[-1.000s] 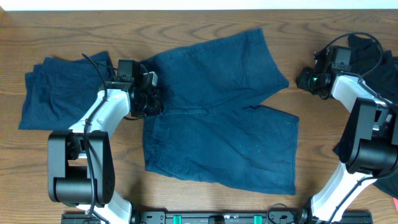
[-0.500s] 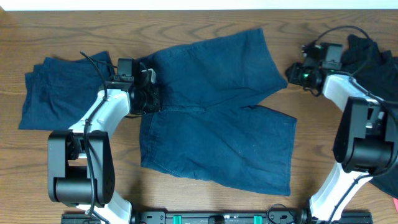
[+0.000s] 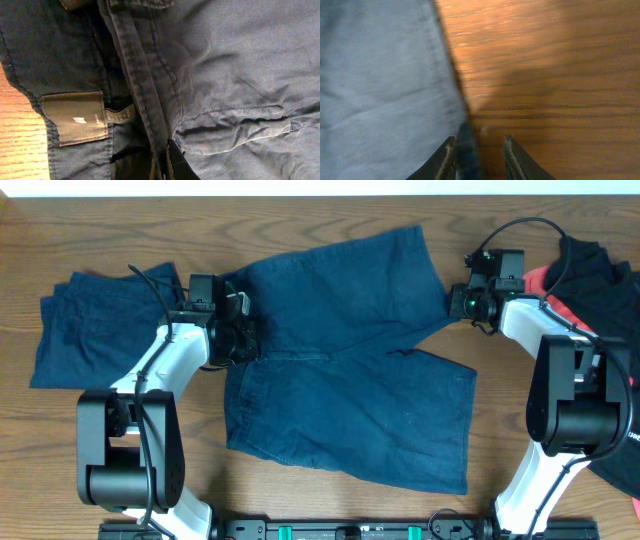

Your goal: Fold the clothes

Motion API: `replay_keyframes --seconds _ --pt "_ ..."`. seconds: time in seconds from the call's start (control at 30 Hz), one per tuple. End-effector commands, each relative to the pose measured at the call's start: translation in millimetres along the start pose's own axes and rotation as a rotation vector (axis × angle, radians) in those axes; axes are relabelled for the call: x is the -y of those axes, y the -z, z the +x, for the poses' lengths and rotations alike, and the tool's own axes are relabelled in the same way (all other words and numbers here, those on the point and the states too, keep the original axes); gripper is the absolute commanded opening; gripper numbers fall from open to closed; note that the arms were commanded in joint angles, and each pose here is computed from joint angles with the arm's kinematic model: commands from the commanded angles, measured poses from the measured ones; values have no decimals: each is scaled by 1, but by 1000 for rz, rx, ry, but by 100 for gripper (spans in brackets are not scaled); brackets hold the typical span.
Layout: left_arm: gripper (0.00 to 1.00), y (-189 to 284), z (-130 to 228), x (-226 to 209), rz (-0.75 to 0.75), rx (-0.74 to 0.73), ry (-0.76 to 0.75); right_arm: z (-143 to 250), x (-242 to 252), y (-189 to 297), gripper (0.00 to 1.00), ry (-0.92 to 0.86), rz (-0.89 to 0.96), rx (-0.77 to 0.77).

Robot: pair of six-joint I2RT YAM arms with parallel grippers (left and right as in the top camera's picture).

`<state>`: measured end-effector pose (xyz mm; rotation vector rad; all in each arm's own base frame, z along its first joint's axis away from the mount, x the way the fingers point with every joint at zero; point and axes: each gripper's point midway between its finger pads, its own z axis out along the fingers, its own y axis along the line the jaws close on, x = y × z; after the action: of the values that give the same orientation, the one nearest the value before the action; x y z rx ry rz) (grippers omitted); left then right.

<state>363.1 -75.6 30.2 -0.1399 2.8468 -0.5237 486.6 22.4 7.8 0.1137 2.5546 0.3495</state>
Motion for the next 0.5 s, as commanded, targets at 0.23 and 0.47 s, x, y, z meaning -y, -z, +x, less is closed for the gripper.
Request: replay_keyframes --seconds 0.23,0.47 --pt "6 0 3 -6 -24 -7 19 20 -52 19 26 -42 -419 -104" --pt "6 0 3 -6 -24 -7 19 8 -92 46 26 63 -721 -36"
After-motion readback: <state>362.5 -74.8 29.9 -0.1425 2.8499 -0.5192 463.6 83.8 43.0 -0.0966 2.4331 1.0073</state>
